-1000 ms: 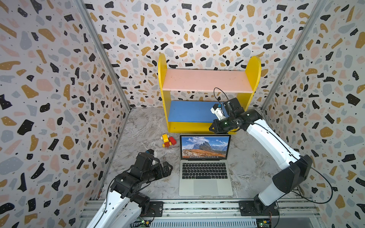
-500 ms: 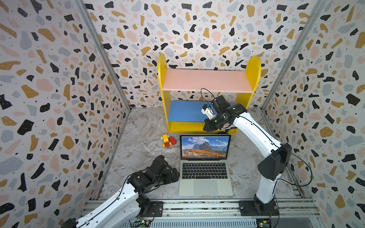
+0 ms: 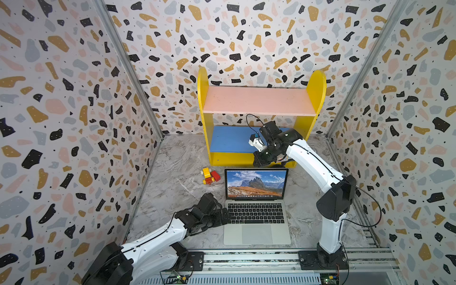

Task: Close the laptop lid and set it aside
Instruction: Close the lid of the laptop.

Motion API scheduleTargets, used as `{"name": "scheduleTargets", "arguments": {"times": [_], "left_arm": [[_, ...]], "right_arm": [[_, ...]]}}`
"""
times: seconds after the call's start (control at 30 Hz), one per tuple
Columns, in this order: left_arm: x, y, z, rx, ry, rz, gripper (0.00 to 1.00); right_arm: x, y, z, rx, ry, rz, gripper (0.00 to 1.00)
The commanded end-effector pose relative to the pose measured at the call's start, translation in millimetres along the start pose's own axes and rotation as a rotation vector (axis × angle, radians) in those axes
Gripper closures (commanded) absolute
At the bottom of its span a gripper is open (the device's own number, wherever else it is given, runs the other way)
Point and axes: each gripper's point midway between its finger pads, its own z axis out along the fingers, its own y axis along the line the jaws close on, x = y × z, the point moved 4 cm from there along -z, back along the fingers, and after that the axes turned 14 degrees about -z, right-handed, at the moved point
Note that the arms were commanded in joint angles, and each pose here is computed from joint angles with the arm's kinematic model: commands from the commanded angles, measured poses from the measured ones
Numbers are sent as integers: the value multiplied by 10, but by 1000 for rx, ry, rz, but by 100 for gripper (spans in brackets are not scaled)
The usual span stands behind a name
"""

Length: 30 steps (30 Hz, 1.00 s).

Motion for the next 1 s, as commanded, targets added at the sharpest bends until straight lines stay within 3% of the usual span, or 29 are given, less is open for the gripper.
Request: {"name": "scheduleTargets", "arguments": {"times": [0.0, 0.1, 0.53, 0.87, 0.97], "left_arm": [[26, -8, 76, 13, 24, 15, 0], [32, -1, 116, 5, 36, 12, 0], [69, 43, 177, -8, 64, -1, 24], [63, 55, 173, -10, 58, -8, 78], [56, 55, 170, -11, 52, -10, 87]], "right_arm": [[-7, 105, -87, -14, 2, -34, 100], [6, 109, -47, -13, 16, -39, 100], [44, 115, -24, 2, 44, -49, 100], [75, 171, 1, 6, 66, -68, 100], [80, 179, 13, 6, 70, -72, 100]]}}
